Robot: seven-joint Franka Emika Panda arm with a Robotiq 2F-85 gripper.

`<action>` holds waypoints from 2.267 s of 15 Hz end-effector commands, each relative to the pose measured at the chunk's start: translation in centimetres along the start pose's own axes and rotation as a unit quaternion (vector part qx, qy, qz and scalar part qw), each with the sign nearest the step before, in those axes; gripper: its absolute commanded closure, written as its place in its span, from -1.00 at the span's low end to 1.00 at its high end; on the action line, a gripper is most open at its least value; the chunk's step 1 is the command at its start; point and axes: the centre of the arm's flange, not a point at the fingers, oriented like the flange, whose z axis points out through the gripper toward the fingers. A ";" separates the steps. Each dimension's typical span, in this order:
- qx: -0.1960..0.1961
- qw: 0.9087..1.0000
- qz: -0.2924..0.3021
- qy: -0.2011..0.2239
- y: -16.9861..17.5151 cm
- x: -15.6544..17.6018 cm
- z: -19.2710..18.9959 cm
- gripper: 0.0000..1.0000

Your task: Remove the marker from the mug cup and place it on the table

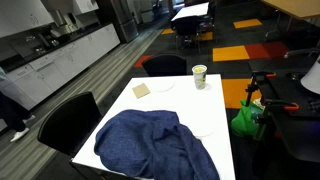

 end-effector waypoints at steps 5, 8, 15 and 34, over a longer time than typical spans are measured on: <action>0.000 1.000 0.000 0.000 0.0 0.0 0.0 -1.00; -0.005 0.999 0.030 0.023 0.6 0.6 -0.4 -1.00; -0.015 0.982 0.166 0.090 6.2 4.1 -1.2 -1.00; -0.131 0.865 0.477 0.083 23.1 6.3 12.1 -1.00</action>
